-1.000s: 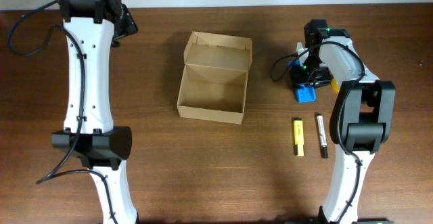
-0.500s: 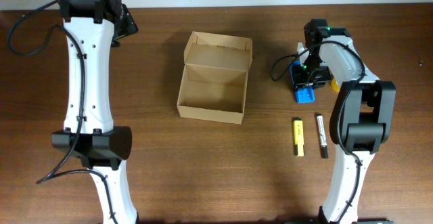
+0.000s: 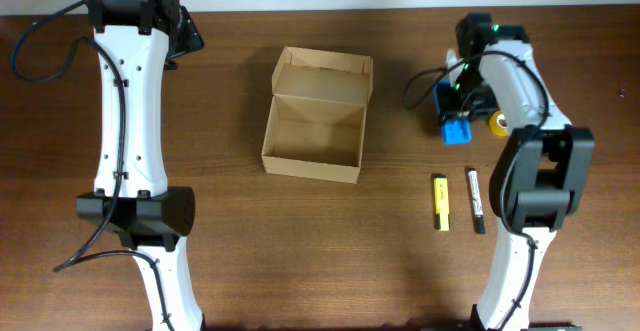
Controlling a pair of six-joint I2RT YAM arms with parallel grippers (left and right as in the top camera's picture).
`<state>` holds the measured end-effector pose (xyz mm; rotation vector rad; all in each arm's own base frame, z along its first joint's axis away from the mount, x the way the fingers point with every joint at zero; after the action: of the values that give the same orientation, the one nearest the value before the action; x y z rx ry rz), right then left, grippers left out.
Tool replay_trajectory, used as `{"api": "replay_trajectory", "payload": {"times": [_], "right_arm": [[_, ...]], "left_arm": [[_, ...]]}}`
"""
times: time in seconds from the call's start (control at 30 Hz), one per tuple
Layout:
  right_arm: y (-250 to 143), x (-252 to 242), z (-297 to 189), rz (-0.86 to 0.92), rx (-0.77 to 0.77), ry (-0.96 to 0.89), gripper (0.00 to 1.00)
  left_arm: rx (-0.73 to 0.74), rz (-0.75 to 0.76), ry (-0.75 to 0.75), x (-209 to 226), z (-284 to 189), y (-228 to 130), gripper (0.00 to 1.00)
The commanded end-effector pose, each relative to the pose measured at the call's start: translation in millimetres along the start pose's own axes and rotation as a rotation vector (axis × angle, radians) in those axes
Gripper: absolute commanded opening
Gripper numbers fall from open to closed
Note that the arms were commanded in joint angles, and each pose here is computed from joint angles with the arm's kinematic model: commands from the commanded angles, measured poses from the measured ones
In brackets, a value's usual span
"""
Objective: Pack container
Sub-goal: 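Carry the blue duster with the right gripper over the box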
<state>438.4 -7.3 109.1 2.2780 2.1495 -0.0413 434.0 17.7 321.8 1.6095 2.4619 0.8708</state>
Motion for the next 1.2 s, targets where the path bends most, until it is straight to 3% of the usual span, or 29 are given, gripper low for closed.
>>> {"api": "replay_trajectory", "payload": {"times": [0.0,0.23,0.47,0.83,1.0,1.17], "right_arm": [[7,11,-72,-0.003,-0.167,0.024,0.04],[-8,50,-148,-0.076,-0.290,0.048,0.04],[-46,127,-207,-0.306,-0.402,0.089,0.04],[-97,234,-207,-0.793,-0.452,0.009,0.04],[-110,259,-199,-1.003,-0.437,0.016,0.04],[-107,269,-179,-1.094,-0.389,0.004,0.04]], "left_arm": [[-0.012,0.010,0.011,4,-3,2,1.00],[-0.012,0.010,0.011,4,-3,2,1.00],[-0.012,0.010,0.011,4,-3,2,1.00],[-0.012,0.010,0.011,4,-3,2,1.00],[-0.012,0.010,0.011,4,-3,2,1.00],[-0.012,0.010,0.011,4,-3,2,1.00]]}}
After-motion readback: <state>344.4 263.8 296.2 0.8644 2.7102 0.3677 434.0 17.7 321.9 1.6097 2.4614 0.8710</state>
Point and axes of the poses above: each gripper's point midway between its finger pads, its own z axis out along the fingers, its own x axis along the line the jaws close on, y = z × x, the point moved 5 cm from there along -z, back along the fingers, and after that the axes turned 6 degrees about z, right-handed, at the moved point
